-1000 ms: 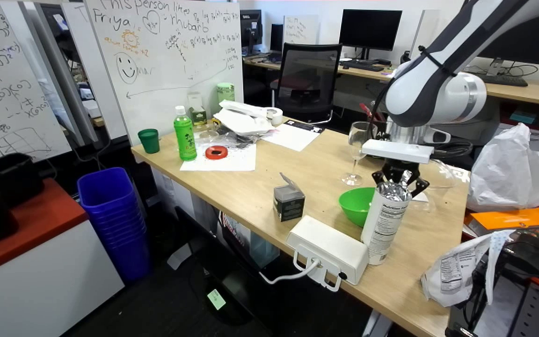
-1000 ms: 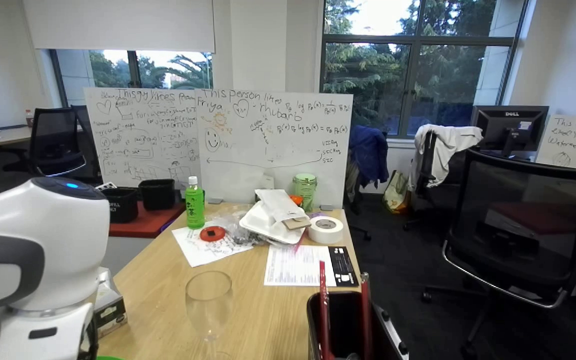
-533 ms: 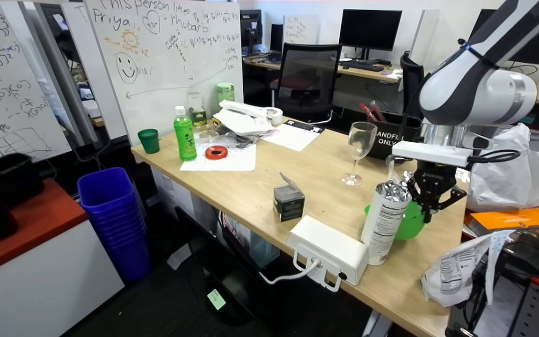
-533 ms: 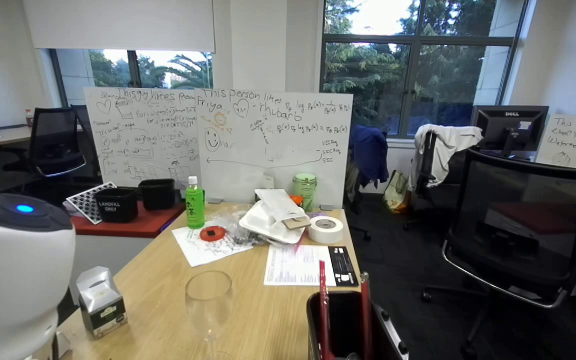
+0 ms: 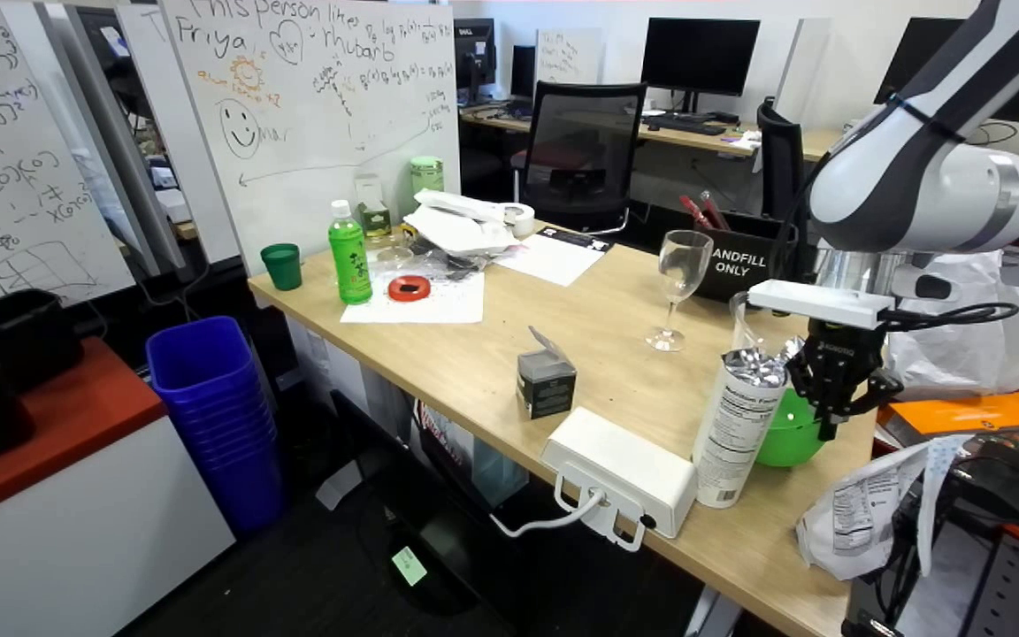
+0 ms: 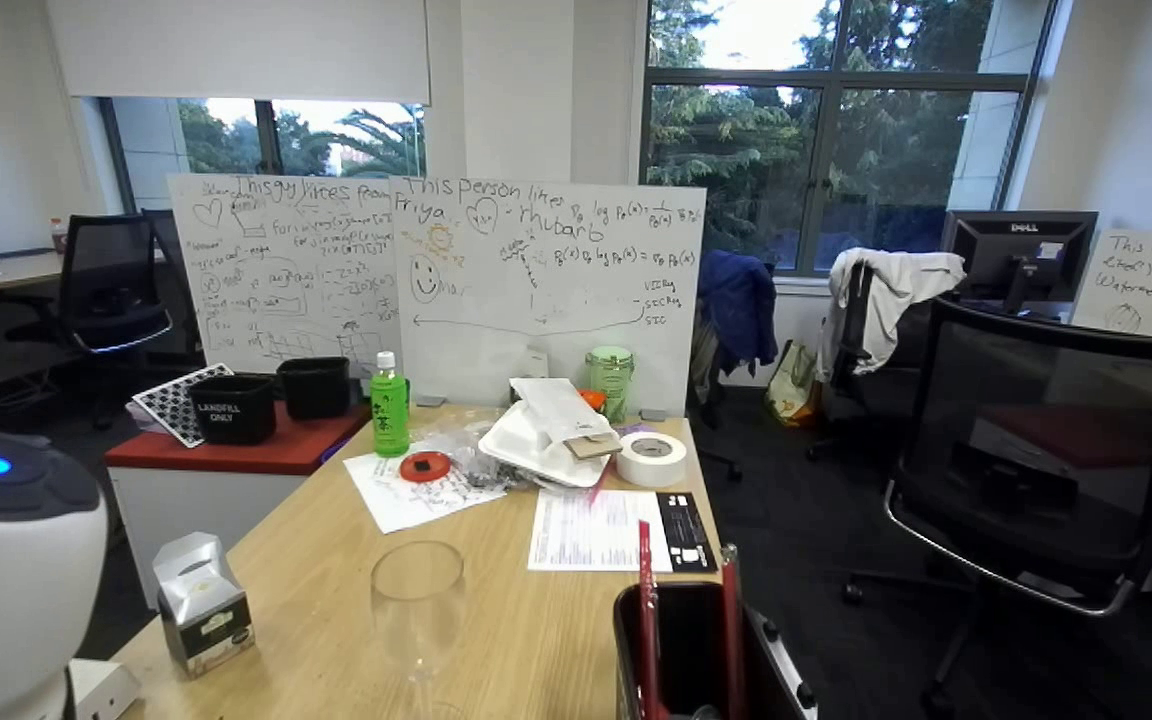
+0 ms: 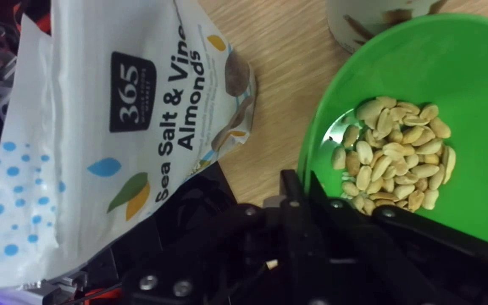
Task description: Move the green bowl slightly to the right
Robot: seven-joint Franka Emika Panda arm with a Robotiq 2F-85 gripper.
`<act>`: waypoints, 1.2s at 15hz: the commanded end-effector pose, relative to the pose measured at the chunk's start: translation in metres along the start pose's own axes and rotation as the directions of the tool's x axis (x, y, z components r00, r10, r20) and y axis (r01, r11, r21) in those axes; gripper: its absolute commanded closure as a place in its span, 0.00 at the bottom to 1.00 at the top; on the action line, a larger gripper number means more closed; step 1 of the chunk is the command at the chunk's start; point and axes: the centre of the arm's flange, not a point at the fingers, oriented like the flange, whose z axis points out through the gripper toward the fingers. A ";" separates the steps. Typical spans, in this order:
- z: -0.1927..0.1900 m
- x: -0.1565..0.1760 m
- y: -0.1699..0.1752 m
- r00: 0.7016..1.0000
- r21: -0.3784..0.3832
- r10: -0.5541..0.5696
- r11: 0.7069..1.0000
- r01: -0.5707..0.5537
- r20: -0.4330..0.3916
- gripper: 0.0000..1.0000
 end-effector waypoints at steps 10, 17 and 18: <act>0.029 0.031 -0.001 0.903 0.010 0.431 0.902 -0.431 0.004 0.44; -0.040 0.013 -0.004 0.918 0.118 0.394 0.911 -0.396 0.037 0.00; -0.052 0.009 -0.004 0.925 0.141 0.377 0.914 -0.380 0.053 0.00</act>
